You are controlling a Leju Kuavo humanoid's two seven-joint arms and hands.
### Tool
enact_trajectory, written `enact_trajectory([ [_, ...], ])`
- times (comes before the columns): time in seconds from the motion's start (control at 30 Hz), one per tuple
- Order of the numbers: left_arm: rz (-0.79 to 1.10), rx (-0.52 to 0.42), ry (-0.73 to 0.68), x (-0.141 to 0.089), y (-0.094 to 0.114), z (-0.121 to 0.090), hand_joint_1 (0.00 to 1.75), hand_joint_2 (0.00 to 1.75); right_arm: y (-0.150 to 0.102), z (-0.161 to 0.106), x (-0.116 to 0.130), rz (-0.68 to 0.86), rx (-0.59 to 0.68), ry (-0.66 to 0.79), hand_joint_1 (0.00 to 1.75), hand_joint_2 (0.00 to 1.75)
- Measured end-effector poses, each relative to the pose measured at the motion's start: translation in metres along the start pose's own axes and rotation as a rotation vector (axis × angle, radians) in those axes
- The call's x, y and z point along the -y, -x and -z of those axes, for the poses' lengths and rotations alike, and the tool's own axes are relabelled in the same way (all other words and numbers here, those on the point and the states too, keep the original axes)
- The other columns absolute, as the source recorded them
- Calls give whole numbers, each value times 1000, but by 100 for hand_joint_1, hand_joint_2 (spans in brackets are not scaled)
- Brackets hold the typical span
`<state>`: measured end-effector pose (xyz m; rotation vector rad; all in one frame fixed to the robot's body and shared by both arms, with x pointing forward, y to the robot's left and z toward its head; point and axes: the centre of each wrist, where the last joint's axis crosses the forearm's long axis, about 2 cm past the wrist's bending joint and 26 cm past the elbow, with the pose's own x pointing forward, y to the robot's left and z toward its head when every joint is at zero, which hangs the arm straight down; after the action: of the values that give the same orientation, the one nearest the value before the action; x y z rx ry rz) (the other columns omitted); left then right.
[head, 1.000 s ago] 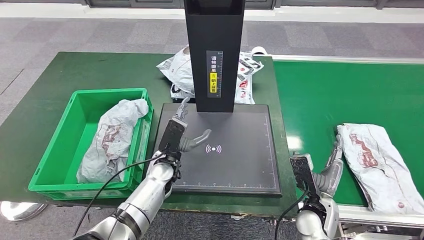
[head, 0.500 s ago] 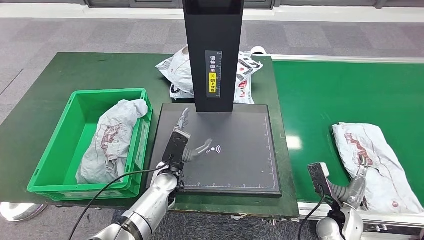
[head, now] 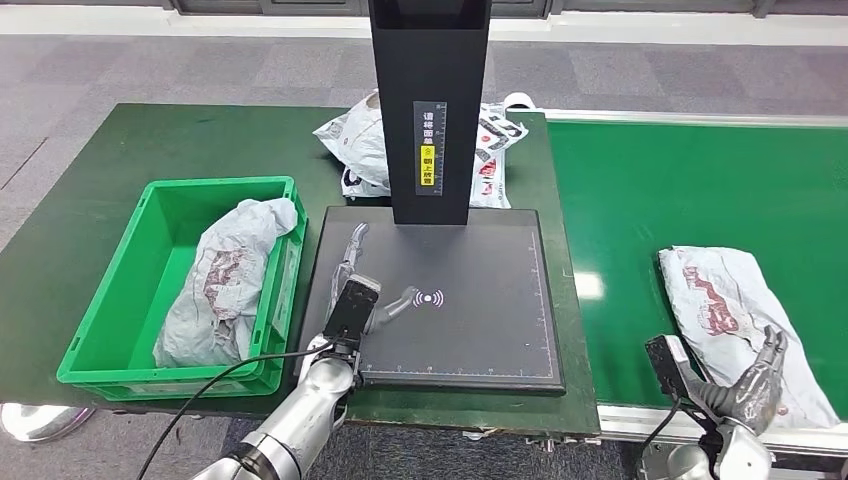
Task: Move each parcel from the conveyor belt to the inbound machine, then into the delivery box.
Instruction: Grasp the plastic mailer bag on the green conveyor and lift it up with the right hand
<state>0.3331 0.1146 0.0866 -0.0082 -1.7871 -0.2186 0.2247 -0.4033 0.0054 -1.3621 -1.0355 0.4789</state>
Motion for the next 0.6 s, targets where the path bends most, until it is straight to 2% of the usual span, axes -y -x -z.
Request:
enact_trajectory([
  [0.17, 6, -4, 3, 0, 2, -2, 0, 175, 11, 6, -5, -26, -69, -39, 0, 175],
  [0.6, 5, -5, 2, 0, 2, -4, 0, 175, 15, 10, -10, -31, -101, -80, 0, 175],
])
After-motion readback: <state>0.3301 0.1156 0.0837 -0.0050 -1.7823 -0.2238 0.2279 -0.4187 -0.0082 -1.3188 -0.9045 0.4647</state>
